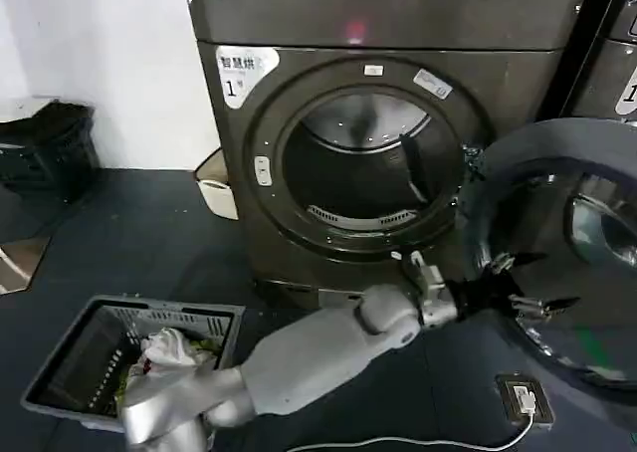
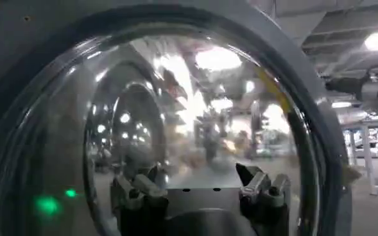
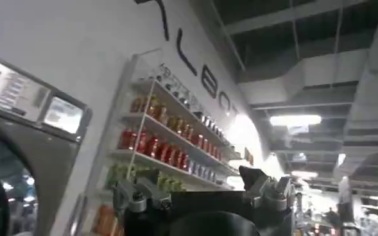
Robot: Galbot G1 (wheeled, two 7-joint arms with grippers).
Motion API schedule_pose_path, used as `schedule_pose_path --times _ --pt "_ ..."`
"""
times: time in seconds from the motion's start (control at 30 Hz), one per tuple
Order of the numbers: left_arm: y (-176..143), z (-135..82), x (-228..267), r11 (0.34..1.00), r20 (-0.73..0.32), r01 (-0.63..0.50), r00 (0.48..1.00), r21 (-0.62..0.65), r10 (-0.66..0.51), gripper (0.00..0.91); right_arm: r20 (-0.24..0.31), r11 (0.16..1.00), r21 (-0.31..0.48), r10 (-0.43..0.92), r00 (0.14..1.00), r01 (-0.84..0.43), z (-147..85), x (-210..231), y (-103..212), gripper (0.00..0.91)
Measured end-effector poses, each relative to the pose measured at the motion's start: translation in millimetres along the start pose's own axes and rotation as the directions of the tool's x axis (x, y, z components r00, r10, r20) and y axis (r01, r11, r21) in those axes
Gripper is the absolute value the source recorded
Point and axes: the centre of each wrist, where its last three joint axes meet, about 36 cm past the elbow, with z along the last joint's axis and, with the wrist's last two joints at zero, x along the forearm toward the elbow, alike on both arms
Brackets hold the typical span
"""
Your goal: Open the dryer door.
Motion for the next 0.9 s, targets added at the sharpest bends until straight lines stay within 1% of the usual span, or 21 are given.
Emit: schedule_pose_path --times 0.23,0.43,0.5,0.7,0.9 --pt "26 12 11 0.997 -0.040 0.069 0.997 -0.038 -0.071 0.907 0.012 1.000 0.015 -0.004 1.000 0.004 -5 1 -3 0.907" --pt "46 14 20 0.991 -0.058 0.115 0.991 -0.073 -0.120 0.907 0.048 0.997 0.073 0.018 0.999 -0.021 -19 2 -14 0.907" --pt "52 17 24 0.989 -0.064 0.129 0.989 -0.079 -0.134 0.907 0.054 0.997 0.080 0.020 0.998 -0.024 -22 3 -16 0.907" --pt "50 20 25 0.988 -0.042 0.135 0.989 -0.080 -0.139 0.907 0.055 0.996 0.091 0.016 0.998 -0.021 -25 4 -19 0.907" --pt "39 14 18 0.992 -0.013 0.112 0.993 -0.055 -0.113 0.907 0.062 0.996 0.088 0.025 0.998 -0.030 -27 4 -18 0.907"
